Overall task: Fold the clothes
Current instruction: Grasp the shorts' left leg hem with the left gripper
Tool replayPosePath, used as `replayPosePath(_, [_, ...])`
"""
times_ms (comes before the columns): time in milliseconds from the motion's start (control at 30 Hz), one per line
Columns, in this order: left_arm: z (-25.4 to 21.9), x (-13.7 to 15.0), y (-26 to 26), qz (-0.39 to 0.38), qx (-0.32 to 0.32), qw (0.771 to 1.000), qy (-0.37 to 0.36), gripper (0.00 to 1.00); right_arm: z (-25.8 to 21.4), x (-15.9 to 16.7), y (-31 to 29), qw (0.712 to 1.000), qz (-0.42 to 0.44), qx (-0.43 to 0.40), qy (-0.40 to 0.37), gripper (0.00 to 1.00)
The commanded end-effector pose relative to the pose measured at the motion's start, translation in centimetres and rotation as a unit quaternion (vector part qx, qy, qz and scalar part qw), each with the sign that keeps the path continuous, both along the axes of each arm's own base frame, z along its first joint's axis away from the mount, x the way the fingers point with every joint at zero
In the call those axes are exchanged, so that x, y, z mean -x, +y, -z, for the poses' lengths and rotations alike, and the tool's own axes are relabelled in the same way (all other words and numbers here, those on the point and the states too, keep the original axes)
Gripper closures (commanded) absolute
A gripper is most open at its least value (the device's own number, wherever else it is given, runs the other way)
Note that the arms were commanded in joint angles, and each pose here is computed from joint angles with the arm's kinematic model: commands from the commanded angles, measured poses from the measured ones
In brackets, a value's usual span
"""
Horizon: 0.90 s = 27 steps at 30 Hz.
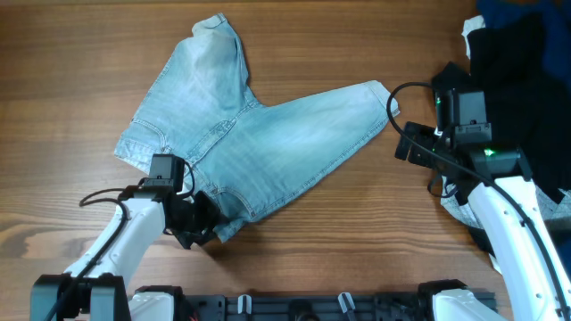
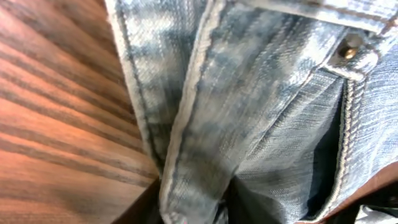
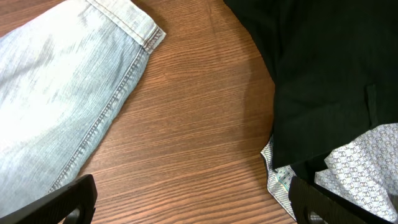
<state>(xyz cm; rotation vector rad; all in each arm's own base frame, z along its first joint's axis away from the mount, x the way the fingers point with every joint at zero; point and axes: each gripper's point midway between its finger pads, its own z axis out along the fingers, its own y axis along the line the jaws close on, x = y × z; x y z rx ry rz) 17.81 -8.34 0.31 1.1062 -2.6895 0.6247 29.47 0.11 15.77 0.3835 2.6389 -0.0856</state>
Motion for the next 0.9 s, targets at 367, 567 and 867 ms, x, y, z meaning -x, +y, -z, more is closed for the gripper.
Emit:
replayPosePath(367, [0.0, -3.0, 7.5, -0.093, -0.115, 0.989, -0.025, 0.96, -0.1, -0.3, 0.2, 1.000, -0.007, -0.005, 0.001, 0.00])
replayPosePath(567, [-3.9, -7.7, 12.9, -0.142, -0.135, 0.975, -0.102, 0.93, -0.1, -0.3, 0.2, 1.000, -0.008, -0.005, 0.001, 0.00])
replayPosePath(867, [-4.0, -3.5, 10.7, -0.130, -0.090, 0.987, -0.009, 0.00, -0.1, -0.4, 0.2, 1.000, -0.007, -0.005, -0.001, 0.00])
